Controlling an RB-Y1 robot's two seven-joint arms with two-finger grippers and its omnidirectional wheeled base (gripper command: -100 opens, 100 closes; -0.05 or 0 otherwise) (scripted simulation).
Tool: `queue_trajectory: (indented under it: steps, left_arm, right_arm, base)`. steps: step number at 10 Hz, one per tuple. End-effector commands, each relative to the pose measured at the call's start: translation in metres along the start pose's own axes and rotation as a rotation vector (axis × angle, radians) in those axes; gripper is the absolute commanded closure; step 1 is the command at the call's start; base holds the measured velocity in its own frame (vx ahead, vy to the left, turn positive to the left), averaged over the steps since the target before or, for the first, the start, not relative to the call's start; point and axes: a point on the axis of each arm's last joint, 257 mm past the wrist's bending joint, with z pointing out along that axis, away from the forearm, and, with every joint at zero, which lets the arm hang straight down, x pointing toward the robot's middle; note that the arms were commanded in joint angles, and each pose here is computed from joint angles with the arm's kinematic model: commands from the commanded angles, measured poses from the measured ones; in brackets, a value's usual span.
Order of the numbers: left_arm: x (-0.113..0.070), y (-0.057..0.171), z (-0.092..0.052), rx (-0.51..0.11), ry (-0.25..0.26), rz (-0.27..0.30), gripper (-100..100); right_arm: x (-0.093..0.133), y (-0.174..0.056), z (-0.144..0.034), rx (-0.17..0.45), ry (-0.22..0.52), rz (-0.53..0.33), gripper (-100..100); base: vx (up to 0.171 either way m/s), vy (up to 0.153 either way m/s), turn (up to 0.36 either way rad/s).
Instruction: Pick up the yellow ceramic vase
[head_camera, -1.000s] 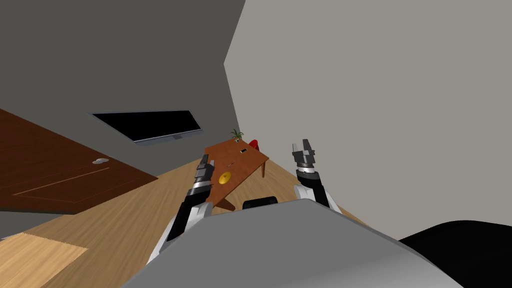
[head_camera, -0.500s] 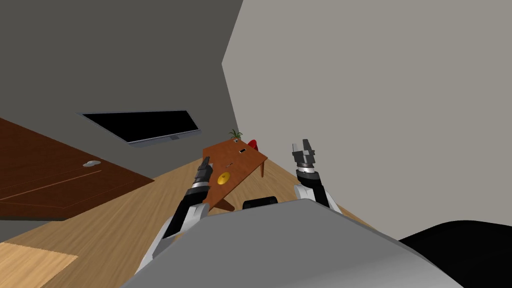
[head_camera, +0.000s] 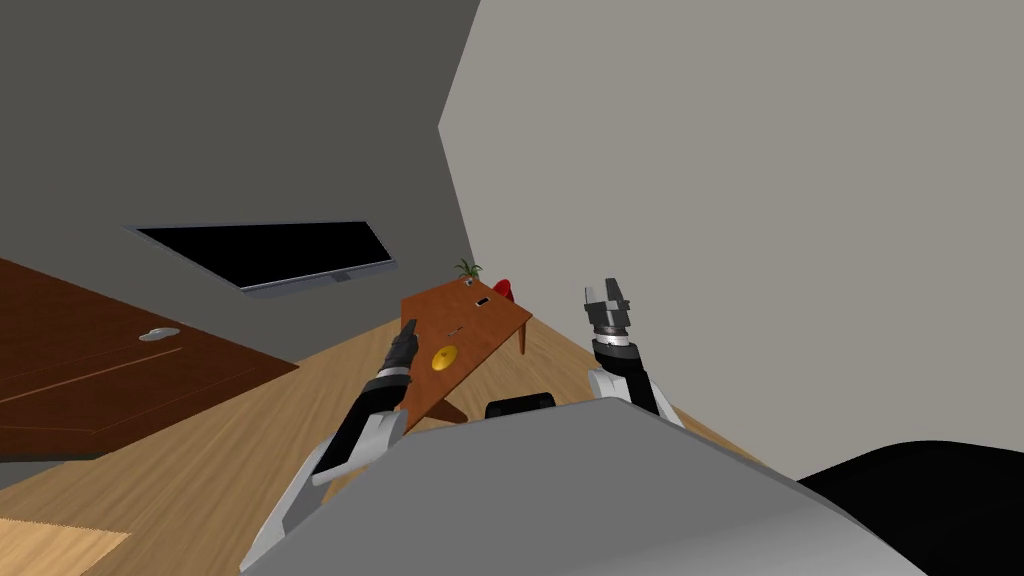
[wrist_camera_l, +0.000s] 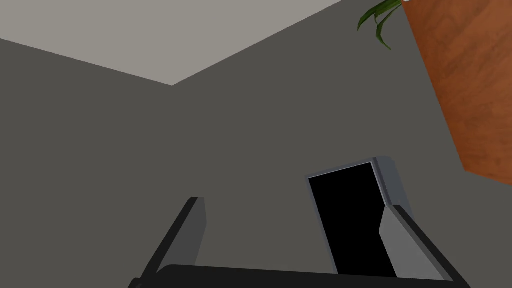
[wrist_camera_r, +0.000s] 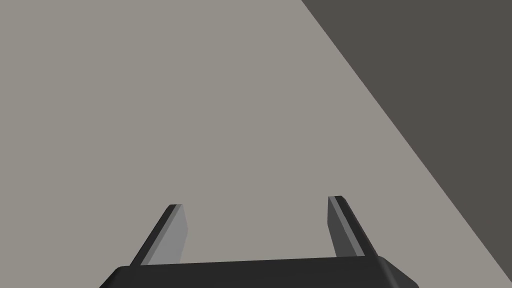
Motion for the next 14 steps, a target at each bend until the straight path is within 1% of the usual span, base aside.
queue_trajectory:
  steps: [1,2,3,4,5,6,7,8,9,10,11,12,13,14]
  left_arm:
    - [-0.003,0.015,-0.001,-0.053,0.005,0.02,-100]
    - [-0.013,0.031,-0.002,-0.099,0.002,0.057,-100]
    - [-0.012,0.035,-0.003,-0.118,0.006,0.056,-100]
    - [-0.022,0.052,-0.005,-0.172,0.003,0.092,-100]
    - [-0.022,0.055,-0.006,-0.184,0.005,0.091,-100]
    - [-0.032,0.072,-0.009,-0.236,0.001,0.125,-100]
    - [-0.032,0.075,-0.01,-0.25,0.004,0.124,-100]
    - [-0.043,0.089,-0.014,-0.294,-0.003,0.155,-100]
    - [-0.043,0.095,-0.015,-0.317,0.001,0.154,-100]
    - [-0.054,0.111,-0.021,-0.37,-0.004,0.181,-100]
    - [-0.054,0.114,-0.022,-0.385,-0.002,0.18,-100]
    - [-0.066,0.131,-0.029,-0.442,-0.007,0.203,-100]
    - [-0.065,0.133,-0.03,-0.452,-0.006,0.203,-100]
    - [-0.077,0.148,-0.037,-0.501,-0.014,0.223,-100]
  right_arm:
    - [0.0,0.0,0.0,0.0,0.0,0.0,0]
    - [0.0,0.0,0.0,0.0,0.0,0.0,0]
    - [0.0,0.0,0.0,0.0,0.0,0.0,0]
    - [0.0,0.0,0.0,0.0,0.0,0.0,0]
    - [0.0,0.0,0.0,0.0,0.0,0.0,0]
    - [0.0,0.0,0.0,0.0,0.0,0.0,0]
    - [0.0,0.0,0.0,0.0,0.0,0.0,0]
    - [0.0,0.0,0.0,0.0,0.0,0.0,0]
    - [0.0,0.0,0.0,0.0,0.0,0.0,0]
    - [0.0,0.0,0.0,0.0,0.0,0.0,0]
    - [0.0,0.0,0.0,0.0,0.0,0.0,0]
    - [0.0,0.0,0.0,0.0,0.0,0.0,0]
    - [0.0,0.0,0.0,0.0,0.0,0.0,0]
    - [0.0,0.0,0.0,0.0,0.0,0.0,0]
  base:
    - [-0.008,-0.012,-0.045]
    - [-0.01,-0.014,-0.082]
    - [-0.007,-0.01,-0.037]
    - [-0.007,-0.018,-0.07]
    - [-0.006,-0.013,-0.043]
    - [-0.002,-0.015,-0.104]
    - [-0.002,-0.009,-0.039]
    - [-0.001,-0.014,-0.082]
    - [0.0,-0.011,-0.054]
    - [0.002,-0.015,-0.1]
    - [0.004,-0.011,-0.05]
    - [0.009,-0.016,-0.094]
    - [0.008,-0.011,-0.064]
    - [0.015,-0.016,-0.12]
